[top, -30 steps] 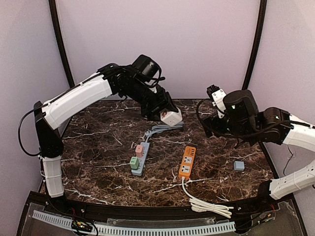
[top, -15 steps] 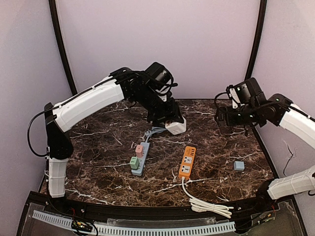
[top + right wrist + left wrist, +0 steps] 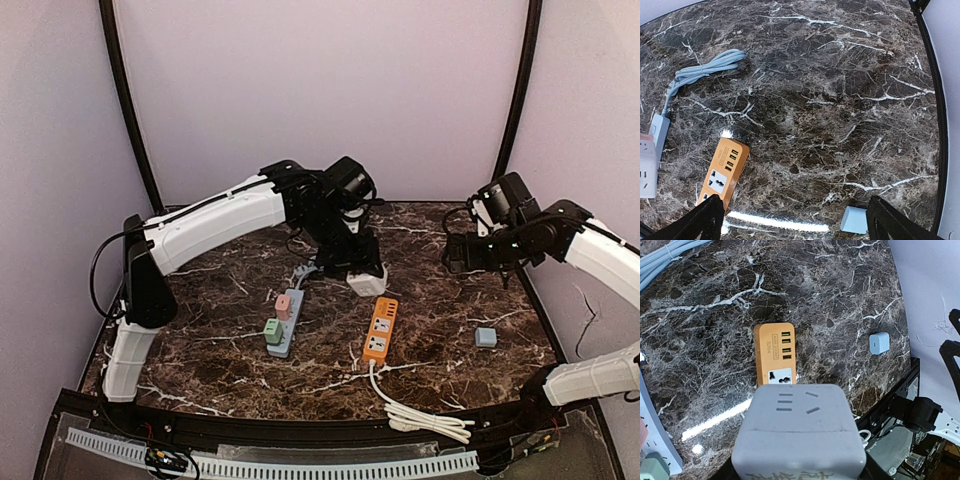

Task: Insert the plug

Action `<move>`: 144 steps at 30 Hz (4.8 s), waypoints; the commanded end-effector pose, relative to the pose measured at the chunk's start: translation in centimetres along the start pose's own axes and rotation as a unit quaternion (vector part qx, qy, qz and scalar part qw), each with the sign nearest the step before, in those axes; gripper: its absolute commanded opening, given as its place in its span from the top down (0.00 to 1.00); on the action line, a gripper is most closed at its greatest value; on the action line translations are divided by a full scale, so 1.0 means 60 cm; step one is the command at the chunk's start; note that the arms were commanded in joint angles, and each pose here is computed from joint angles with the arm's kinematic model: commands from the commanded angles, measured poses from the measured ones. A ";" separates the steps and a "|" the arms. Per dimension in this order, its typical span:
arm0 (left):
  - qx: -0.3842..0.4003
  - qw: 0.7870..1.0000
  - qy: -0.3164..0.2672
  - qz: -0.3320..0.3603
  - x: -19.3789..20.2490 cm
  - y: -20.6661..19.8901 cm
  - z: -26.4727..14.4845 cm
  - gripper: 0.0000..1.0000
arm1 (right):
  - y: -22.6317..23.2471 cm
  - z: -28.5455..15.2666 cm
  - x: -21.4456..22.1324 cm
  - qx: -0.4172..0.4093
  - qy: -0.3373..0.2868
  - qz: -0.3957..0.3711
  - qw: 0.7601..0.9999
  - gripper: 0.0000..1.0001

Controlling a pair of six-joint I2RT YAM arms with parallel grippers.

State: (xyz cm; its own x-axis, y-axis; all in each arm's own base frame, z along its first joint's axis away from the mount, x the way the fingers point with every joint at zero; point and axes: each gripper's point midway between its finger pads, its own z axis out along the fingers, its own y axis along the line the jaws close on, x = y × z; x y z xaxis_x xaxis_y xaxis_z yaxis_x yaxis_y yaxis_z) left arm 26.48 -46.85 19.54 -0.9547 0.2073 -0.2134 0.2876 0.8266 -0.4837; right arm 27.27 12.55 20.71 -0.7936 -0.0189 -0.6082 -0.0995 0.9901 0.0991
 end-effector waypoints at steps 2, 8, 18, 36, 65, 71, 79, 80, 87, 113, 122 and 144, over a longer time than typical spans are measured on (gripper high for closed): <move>0.006 1.000 0.010 0.028 0.006 -0.014 0.011 0.99 | -0.003 0.004 0.022 -0.006 0.019 0.016 1.000 0.01; -0.011 0.999 0.026 0.035 0.017 -0.009 0.037 0.99 | -0.009 0.004 0.036 -0.001 0.028 0.019 0.999 0.01; -0.031 0.998 0.044 0.037 0.037 -0.004 0.083 0.99 | -0.013 0.019 0.058 0.007 0.054 0.021 0.998 0.01; -0.067 0.996 0.061 0.028 0.055 0.022 0.131 0.99 | -0.020 0.014 0.073 0.009 0.063 0.016 0.998 0.01; -0.079 0.996 0.045 0.024 0.041 0.032 0.144 0.99 | -0.012 0.014 0.078 -0.007 0.061 0.029 0.998 0.01; -0.082 0.995 0.045 0.015 0.040 0.036 0.151 0.99 | -0.012 0.017 0.080 -0.008 0.064 0.028 0.998 0.01; -0.085 0.995 0.046 0.007 0.037 0.038 0.160 0.99 | -0.012 0.021 0.083 -0.006 0.068 0.026 0.997 0.02; -0.090 0.995 0.049 0.004 0.039 0.042 0.162 0.99 | -0.012 0.022 0.085 -0.005 0.069 0.024 0.997 0.02; -0.143 0.988 0.056 0.004 0.050 0.076 0.147 0.99 | -0.014 0.025 0.089 -0.003 0.073 0.021 0.997 0.01; -0.307 0.943 0.116 0.055 0.087 0.209 0.080 0.99 | -0.017 0.038 0.104 0.002 0.089 0.004 0.996 0.01; -0.310 0.942 0.119 0.049 0.082 0.223 0.086 0.99 | -0.015 0.040 0.102 0.000 0.090 -0.002 0.996 0.01; -0.303 0.945 0.123 0.007 0.057 0.287 0.098 0.99 | 0.004 0.065 0.084 -0.008 0.101 -0.017 0.995 0.01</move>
State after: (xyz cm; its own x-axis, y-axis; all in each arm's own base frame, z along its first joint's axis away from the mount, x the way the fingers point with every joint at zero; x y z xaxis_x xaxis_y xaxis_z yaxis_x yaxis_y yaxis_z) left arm 28.87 -36.89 8.16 -0.9657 0.2575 -0.0343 0.2564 0.9660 0.0320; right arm 24.50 12.66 13.57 -0.9060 -0.0921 -0.4132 -0.1351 0.9879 0.0761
